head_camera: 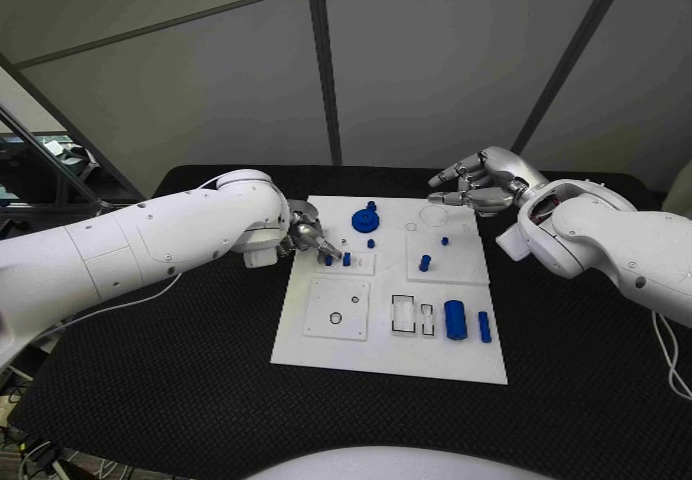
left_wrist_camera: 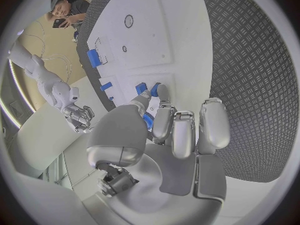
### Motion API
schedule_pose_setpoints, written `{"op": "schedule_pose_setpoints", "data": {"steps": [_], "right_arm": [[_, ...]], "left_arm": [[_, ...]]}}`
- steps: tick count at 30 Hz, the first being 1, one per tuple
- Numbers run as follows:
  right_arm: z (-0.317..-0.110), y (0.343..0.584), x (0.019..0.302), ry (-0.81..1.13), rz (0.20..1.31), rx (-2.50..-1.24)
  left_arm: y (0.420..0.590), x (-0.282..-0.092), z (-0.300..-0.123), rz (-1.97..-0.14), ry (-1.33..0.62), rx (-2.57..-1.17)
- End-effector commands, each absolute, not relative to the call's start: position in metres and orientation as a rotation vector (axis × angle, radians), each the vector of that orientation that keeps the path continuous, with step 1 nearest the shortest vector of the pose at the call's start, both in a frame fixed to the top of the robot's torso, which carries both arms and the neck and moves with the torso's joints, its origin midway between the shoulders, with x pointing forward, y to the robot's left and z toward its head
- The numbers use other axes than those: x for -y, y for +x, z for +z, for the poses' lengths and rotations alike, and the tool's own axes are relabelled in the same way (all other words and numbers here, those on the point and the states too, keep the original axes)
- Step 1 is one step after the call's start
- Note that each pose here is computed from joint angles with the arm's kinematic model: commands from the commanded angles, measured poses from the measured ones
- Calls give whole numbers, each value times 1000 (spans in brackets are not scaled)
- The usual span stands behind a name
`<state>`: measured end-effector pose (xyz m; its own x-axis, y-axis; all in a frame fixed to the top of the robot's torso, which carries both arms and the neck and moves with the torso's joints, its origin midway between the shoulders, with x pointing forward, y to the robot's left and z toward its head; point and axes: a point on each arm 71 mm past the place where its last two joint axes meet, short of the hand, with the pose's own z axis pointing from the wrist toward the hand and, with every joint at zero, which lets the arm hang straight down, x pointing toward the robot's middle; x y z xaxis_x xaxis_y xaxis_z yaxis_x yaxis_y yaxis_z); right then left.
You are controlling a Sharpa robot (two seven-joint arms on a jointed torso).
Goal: Assemble the parts on the task board
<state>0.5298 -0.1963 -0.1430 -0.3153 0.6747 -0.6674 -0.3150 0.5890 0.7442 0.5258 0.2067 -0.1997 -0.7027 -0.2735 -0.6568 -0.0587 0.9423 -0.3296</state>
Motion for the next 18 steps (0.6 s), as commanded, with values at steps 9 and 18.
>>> {"op": "schedule_pose_setpoints", "data": {"steps": [9,18], "right_arm": [[-142,530,196,301,1024,-1605],[-142,530,196,302,1023,-1604]], "left_arm": [[525,-213,-195,-384,-266,-2275],[530,-217,-182,-441,-316,-2178]]}}
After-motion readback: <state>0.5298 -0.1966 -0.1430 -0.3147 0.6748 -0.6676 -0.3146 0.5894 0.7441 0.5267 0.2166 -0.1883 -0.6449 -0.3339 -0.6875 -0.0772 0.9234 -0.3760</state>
